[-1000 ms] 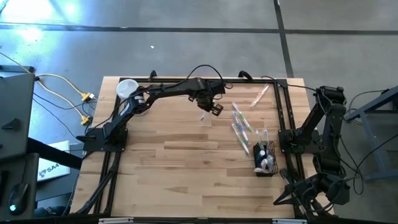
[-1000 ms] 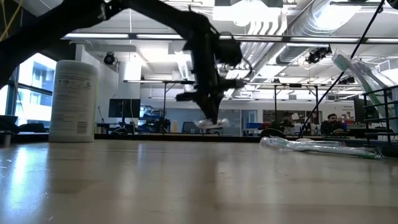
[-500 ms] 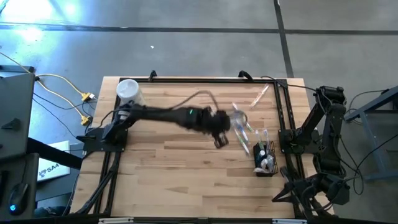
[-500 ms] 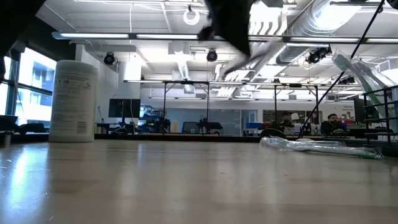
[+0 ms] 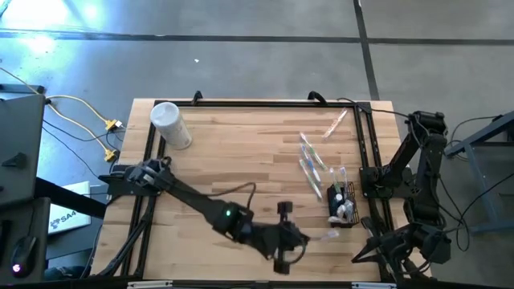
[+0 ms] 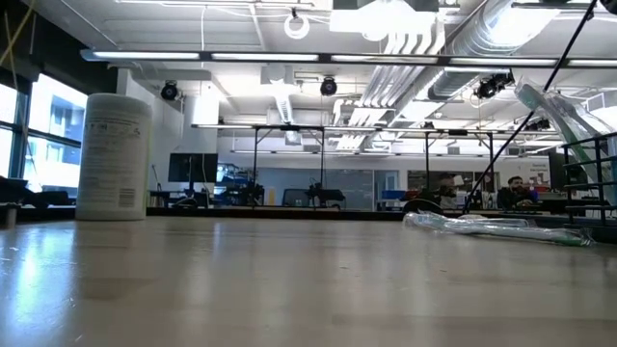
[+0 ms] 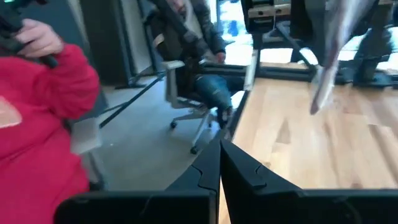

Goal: Pick & Place toothbrushing station
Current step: Put the purple toothbrush into the black mesh organizer

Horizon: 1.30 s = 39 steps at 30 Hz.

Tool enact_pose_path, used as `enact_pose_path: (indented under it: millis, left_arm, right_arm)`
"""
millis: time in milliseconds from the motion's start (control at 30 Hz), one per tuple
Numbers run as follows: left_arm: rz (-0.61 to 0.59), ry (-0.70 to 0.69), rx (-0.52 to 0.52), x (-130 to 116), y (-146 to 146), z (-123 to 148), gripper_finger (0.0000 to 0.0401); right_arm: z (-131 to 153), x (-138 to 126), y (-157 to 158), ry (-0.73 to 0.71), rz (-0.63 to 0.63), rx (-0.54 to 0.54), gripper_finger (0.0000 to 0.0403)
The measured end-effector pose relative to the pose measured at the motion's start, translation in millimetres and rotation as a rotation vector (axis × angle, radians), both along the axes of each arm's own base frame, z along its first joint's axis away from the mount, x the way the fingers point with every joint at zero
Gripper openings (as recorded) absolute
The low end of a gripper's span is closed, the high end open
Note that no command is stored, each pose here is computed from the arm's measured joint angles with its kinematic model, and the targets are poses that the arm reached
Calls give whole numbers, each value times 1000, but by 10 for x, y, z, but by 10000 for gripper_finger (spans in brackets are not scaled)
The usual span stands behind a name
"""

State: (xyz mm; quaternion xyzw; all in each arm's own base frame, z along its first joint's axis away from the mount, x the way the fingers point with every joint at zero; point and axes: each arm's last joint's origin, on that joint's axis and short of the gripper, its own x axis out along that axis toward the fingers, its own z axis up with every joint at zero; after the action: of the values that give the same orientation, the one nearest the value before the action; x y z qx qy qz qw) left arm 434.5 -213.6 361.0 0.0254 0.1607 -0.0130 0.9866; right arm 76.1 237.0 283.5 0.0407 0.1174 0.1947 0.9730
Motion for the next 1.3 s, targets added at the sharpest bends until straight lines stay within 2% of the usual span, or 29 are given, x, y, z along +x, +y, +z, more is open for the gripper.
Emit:
enact_pose_path:
  millis: [100,267,567,767,967,1100,1200,1300]
  left_arm:
    - [-10,-7,-1,-12,-130,-56,1]
    - [-1,-13,-22,8,-191,-110,0]
    - [-12,6,-42,71,-270,-267,0]
    - [-22,19,-37,50,-342,-315,0]
    - [-37,23,-35,11,-400,-313,0]
    - [-46,26,-33,-8,-430,-315,0]
    - [-45,26,-33,-7,-428,-315,0]
    - [-42,29,-30,11,-426,-342,0]
  right_arm:
    - [0,43,-3,0,34,-25,2]
    - [4,133,-17,18,61,-12,2]
    - [-40,254,-2,135,285,26,2]
    - [-103,425,-34,197,188,92,19]
    - [-151,525,-19,184,159,76,104]
    - [-153,577,-53,144,76,44,167]
    - [-148,606,-86,107,-23,28,190]
    - [-140,638,-123,71,-120,13,194]
